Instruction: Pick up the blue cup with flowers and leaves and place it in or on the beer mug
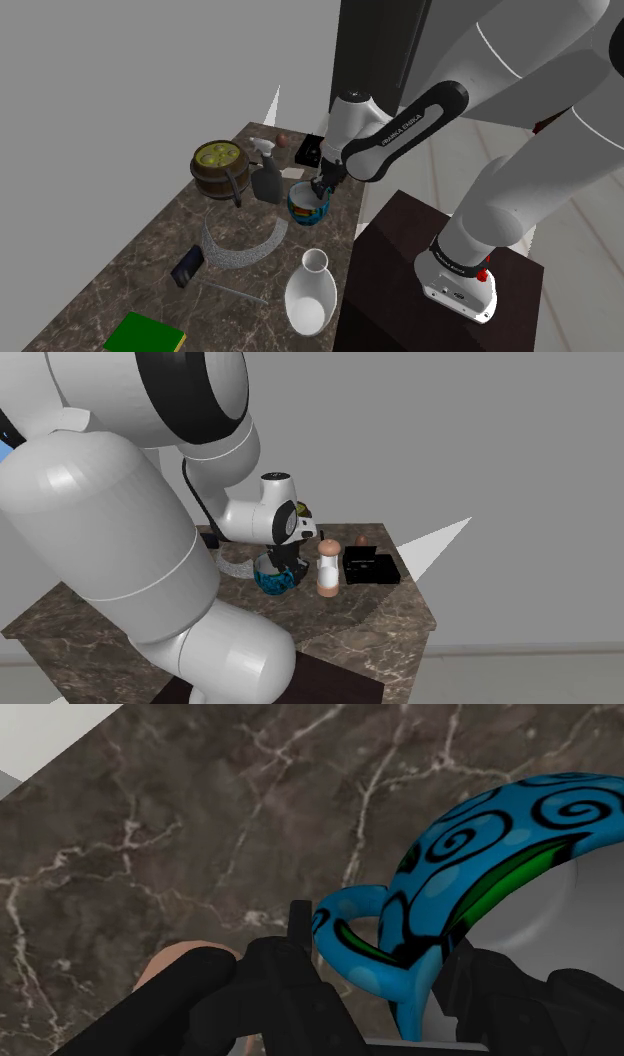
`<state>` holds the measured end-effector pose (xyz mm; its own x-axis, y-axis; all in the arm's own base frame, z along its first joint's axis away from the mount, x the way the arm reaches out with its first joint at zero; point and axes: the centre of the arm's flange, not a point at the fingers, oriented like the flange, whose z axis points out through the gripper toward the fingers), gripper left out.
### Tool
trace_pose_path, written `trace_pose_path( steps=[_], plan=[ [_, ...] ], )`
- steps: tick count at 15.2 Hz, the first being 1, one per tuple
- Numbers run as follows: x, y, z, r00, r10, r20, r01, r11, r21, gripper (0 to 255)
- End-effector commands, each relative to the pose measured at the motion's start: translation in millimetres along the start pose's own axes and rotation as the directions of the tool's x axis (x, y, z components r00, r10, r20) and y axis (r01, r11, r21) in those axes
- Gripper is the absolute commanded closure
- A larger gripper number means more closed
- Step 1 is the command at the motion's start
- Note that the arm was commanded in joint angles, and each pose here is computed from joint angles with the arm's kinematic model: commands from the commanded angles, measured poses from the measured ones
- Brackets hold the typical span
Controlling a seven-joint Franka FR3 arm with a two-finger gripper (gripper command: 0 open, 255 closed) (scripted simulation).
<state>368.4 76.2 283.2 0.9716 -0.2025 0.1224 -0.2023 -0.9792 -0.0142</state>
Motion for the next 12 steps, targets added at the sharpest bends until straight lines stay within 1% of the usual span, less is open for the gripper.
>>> trace_pose_path(
  steps=[1, 12],
  plan=[
    [0.7, -0.1, -5.4, 1.000, 0.000, 0.000, 0.000, 1.000, 0.000, 255],
    [7.8, -1.0, -63.0, 1.000, 0.000, 0.000, 0.000, 1.000, 0.000, 255]
  ],
)
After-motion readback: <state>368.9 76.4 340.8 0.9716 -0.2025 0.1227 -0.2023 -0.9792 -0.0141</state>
